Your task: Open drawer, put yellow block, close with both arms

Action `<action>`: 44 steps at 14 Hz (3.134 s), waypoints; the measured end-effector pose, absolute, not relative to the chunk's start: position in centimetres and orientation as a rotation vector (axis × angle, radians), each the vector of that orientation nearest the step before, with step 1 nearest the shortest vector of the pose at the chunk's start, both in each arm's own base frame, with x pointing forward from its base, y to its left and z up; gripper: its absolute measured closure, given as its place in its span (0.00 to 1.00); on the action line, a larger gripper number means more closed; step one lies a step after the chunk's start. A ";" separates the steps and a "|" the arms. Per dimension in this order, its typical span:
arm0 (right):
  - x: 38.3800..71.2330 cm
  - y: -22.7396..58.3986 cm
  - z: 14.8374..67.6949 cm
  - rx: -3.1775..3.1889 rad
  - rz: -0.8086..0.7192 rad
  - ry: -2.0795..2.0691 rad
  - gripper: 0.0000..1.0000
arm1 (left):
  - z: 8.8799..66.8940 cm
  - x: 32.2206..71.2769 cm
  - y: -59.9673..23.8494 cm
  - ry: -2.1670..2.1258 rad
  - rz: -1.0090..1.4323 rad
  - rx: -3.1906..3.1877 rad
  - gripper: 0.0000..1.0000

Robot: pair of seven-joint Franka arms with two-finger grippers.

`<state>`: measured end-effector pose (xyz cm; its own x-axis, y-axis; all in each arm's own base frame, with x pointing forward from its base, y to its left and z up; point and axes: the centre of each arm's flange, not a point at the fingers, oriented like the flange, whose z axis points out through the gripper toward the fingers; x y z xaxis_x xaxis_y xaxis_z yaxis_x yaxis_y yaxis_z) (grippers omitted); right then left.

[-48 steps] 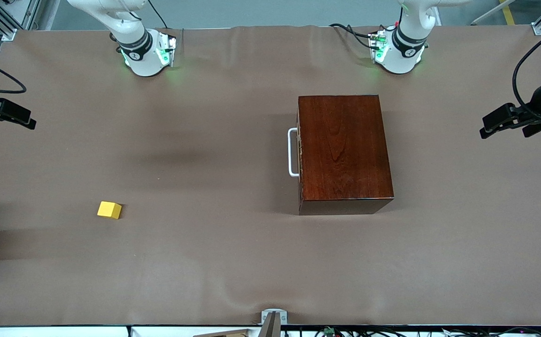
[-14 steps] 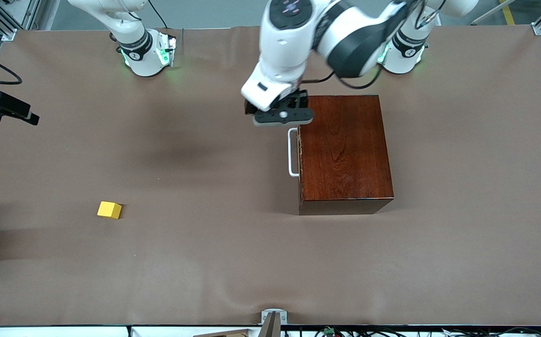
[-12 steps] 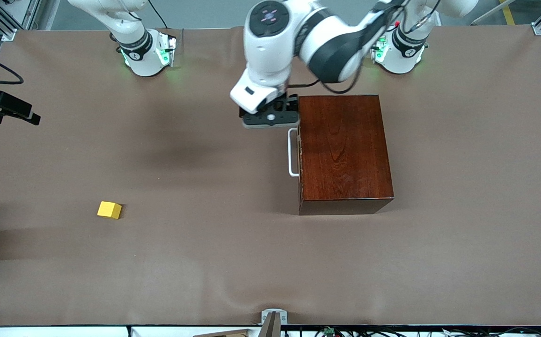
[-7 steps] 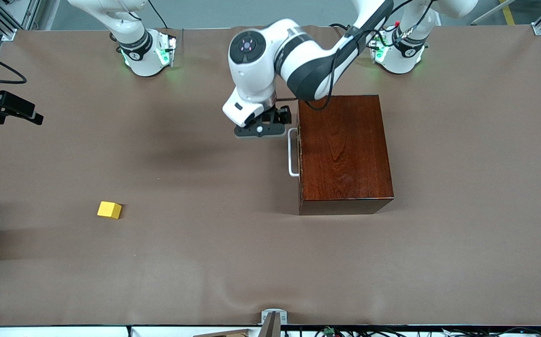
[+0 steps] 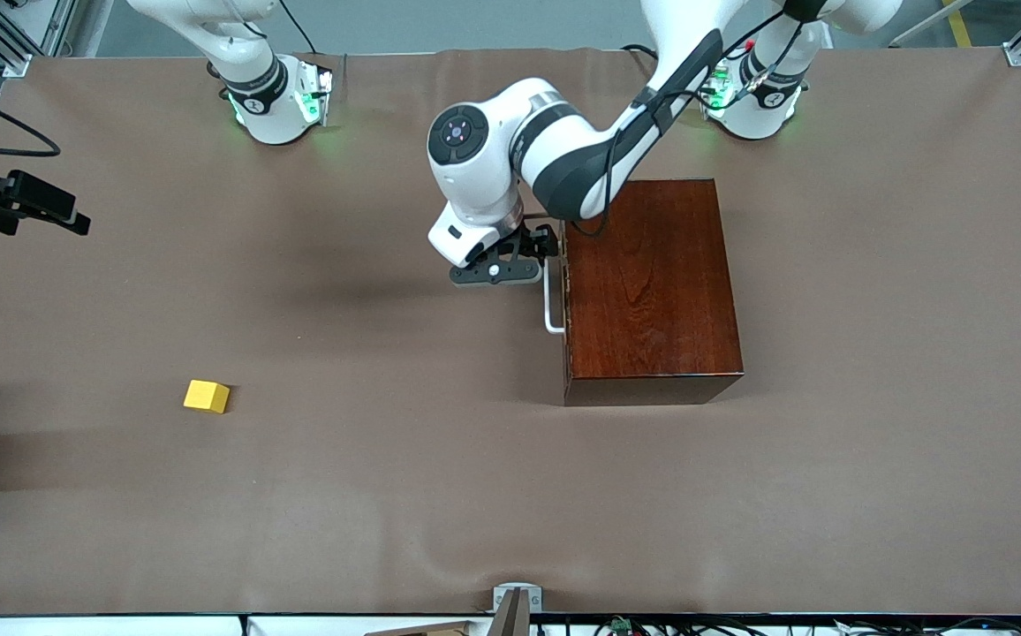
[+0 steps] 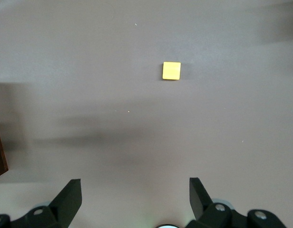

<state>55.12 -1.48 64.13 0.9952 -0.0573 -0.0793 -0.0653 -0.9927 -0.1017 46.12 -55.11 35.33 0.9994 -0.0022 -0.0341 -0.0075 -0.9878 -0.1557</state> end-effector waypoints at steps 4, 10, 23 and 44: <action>55.1 -0.8 64.1 -3.037 0.117 0.072 0.00 | 33.3 46.3 -55.0 0.022 0.048 -2.949 0.00; 55.3 0.3 64.2 -3.049 0.098 0.043 0.00 | 30.9 46.6 -54.7 0.054 0.025 -2.895 0.00; 60.3 -0.1 56.1 -3.045 0.178 0.067 0.00 | 28.9 46.1 -55.8 0.090 0.004 -2.915 0.00; 63.7 -0.1 47.5 -3.045 0.307 0.074 0.00 | 29.4 45.9 -58.4 0.092 -0.113 -3.084 0.00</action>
